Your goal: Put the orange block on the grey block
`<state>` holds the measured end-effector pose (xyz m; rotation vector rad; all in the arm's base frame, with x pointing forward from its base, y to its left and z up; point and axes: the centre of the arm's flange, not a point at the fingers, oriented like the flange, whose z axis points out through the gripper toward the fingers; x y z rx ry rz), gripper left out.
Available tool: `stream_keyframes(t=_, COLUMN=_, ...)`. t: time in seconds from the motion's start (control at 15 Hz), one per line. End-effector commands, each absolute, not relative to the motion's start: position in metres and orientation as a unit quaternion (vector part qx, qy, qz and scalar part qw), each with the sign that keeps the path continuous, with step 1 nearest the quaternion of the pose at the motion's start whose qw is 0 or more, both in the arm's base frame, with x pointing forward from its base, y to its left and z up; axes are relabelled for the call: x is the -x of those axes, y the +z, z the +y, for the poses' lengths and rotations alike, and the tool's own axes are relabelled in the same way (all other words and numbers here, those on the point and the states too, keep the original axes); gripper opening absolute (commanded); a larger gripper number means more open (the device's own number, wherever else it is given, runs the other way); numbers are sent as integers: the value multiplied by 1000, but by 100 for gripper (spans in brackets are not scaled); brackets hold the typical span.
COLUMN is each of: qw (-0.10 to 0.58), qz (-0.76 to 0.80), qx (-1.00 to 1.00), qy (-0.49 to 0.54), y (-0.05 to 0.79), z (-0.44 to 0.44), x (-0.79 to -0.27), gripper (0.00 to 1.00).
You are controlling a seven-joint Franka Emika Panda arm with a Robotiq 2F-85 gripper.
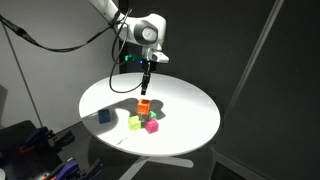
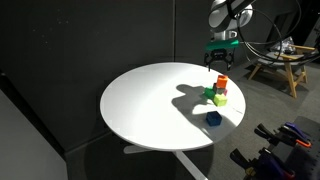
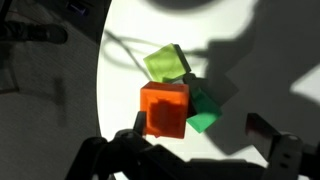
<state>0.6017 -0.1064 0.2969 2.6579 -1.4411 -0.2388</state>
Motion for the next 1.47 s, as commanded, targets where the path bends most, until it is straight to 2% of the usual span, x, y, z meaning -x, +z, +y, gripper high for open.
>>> stream_keyframes(t=0.0, qw=38, qz=-428, qx=-899, qy=-83, y=334, z=-82, x=-580, gripper=100)
stream_keyframes(t=0.8, qw=28, qz=-258, qx=-956, qy=-140, y=430, z=-6, x=-513, gripper=100)
stream_keyframes(t=1.4, qw=49, qz=-154, qx=-982, qy=-98, y=473, z=30, x=-462, gripper=100)
